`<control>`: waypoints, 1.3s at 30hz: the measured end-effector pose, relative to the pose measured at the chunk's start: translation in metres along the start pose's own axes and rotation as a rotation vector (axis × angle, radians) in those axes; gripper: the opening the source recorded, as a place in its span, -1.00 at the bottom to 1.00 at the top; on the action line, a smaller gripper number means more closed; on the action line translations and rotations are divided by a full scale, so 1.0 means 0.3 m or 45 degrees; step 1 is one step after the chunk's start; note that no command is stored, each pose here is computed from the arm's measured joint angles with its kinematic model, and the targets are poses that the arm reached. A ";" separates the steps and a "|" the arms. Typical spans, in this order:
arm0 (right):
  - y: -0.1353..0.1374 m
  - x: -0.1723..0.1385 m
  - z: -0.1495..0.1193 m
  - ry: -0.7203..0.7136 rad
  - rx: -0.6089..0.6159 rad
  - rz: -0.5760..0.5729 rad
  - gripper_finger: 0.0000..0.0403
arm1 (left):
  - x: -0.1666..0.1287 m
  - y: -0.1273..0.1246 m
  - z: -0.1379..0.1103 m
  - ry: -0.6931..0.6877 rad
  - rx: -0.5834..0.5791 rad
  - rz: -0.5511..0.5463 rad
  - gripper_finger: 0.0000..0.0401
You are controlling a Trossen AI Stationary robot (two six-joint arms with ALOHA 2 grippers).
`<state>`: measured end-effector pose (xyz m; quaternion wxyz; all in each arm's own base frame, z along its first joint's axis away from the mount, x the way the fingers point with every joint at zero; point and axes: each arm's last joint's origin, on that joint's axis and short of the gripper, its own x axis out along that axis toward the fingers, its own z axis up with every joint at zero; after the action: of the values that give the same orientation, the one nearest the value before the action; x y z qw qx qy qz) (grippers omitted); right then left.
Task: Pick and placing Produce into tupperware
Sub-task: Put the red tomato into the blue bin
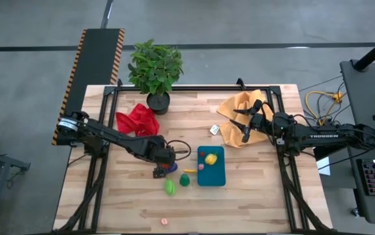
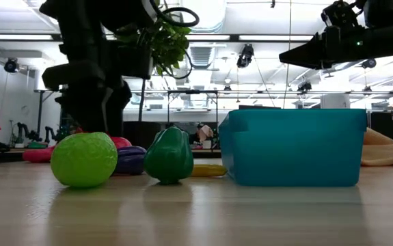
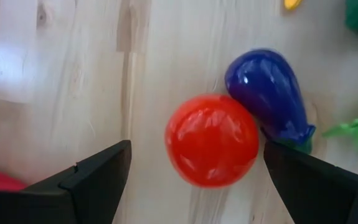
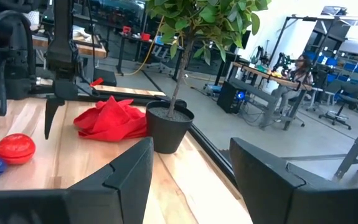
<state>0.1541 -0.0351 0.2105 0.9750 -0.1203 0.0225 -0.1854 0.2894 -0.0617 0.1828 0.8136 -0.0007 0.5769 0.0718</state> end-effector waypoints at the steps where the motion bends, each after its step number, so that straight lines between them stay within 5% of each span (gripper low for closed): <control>1: 0.000 0.000 0.000 0.000 -0.002 0.000 0.02 | 0.001 0.000 0.000 0.000 0.000 0.000 0.74; 23: 0.000 0.000 0.000 0.000 -0.002 0.001 0.02 | 0.081 -0.004 -0.048 -0.107 -0.051 -0.082 0.74; 39: 0.000 0.000 0.000 0.000 -0.002 0.000 0.02 | 0.090 0.018 -0.045 -0.139 -0.037 -0.018 0.64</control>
<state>0.1541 -0.0351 0.2105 0.9749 -0.1210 0.0226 -0.1855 0.2848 -0.0544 0.1533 0.8442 -0.0127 0.5306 0.0746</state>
